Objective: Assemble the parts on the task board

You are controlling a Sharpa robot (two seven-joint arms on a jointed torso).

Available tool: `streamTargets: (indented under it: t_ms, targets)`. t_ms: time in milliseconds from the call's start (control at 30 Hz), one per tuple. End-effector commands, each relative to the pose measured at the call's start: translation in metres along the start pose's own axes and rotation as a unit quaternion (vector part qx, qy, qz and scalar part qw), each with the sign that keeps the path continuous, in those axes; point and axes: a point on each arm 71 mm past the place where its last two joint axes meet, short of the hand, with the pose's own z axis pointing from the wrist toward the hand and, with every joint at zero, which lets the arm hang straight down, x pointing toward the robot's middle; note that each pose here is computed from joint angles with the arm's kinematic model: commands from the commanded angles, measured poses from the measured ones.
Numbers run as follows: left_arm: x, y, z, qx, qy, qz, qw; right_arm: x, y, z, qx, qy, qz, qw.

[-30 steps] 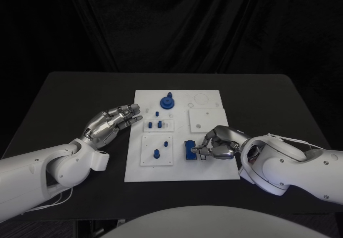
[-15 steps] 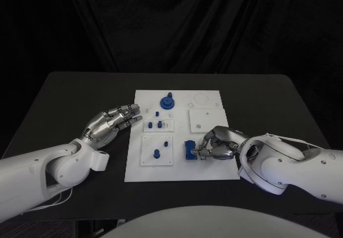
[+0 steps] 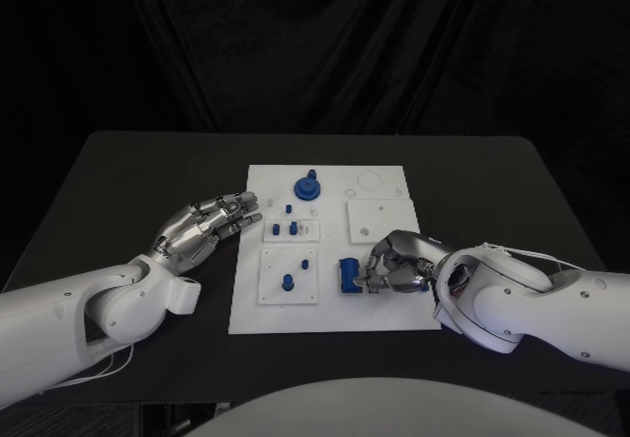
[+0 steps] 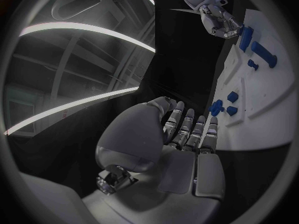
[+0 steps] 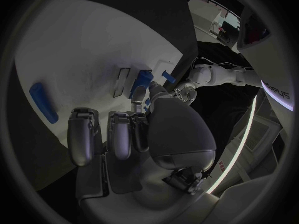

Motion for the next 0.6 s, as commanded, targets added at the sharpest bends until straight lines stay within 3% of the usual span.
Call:
streamTargets:
  t_ms: [33, 400, 600]
  targets:
    - [0.0020, 0.0008, 0.0003, 0.001, 0.008, -0.007, 1.000, 0.001, 0.000, 0.000, -0.008, 0.000, 0.000, 1.000]
    - [0.0021, 0.0013, 0.0000, -0.001, 0.009, -0.008, 1.000, -0.002, 0.002, 0.001, -0.023, -0.015, 0.010, 1.000]
    - [0.0025, 0.0011, -0.0005, -0.001, 0.008, -0.008, 1.000, -0.009, -0.002, -0.009, -0.024, -0.039, 0.022, 0.999]
